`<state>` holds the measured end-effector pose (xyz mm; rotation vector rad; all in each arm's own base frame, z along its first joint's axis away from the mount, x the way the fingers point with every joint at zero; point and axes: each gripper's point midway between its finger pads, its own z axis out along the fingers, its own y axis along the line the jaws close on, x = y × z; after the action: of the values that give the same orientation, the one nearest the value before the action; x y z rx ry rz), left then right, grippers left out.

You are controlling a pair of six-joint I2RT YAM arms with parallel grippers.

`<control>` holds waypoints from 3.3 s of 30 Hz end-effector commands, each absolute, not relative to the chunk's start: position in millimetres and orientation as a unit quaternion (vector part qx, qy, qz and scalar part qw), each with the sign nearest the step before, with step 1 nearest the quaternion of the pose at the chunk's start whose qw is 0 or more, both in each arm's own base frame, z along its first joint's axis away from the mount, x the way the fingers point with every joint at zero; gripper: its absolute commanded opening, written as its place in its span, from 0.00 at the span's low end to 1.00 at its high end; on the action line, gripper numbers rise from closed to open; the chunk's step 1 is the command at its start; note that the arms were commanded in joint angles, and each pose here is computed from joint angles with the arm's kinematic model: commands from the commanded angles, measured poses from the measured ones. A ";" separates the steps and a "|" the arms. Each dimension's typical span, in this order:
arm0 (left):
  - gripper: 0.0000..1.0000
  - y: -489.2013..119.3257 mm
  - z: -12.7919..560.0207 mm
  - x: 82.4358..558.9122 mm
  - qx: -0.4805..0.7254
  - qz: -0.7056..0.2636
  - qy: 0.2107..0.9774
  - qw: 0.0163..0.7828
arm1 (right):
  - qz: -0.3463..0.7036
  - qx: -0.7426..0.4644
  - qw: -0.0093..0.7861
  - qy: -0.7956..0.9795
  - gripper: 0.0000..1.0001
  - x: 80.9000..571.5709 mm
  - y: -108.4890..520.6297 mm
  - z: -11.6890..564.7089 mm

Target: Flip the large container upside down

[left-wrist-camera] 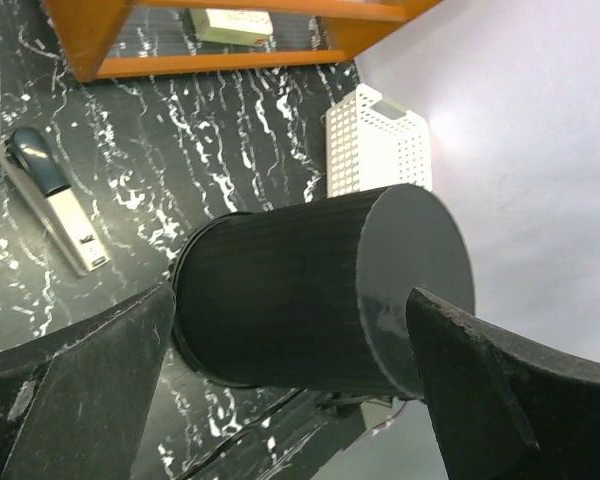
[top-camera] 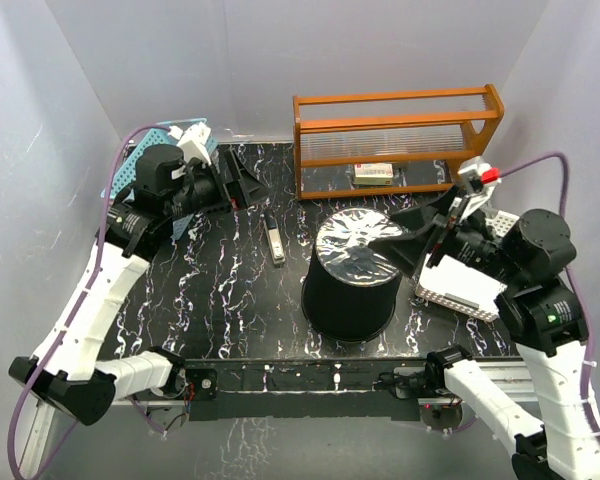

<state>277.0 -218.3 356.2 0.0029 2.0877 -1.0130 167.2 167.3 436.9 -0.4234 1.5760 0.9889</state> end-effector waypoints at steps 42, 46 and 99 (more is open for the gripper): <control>0.99 -28.3 318.5 417.9 -0.089 0.001 0.888 0.451 | 0.508 -0.283 0.472 0.663 0.98 154.3 202.3 396.7; 0.99 -48.1 322.0 417.9 -0.076 -0.064 0.893 0.438 | 0.561 -0.341 0.444 0.610 0.98 110.3 205.9 422.5; 0.99 -71.9 293.2 324.7 -0.051 -0.151 0.896 0.415 | 0.467 -0.090 0.454 0.753 0.98 232.9 197.2 307.0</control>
<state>336.4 -74.3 278.1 -0.1788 2.3087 -0.3925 176.7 192.0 251.0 -0.1856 2.1405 1.2474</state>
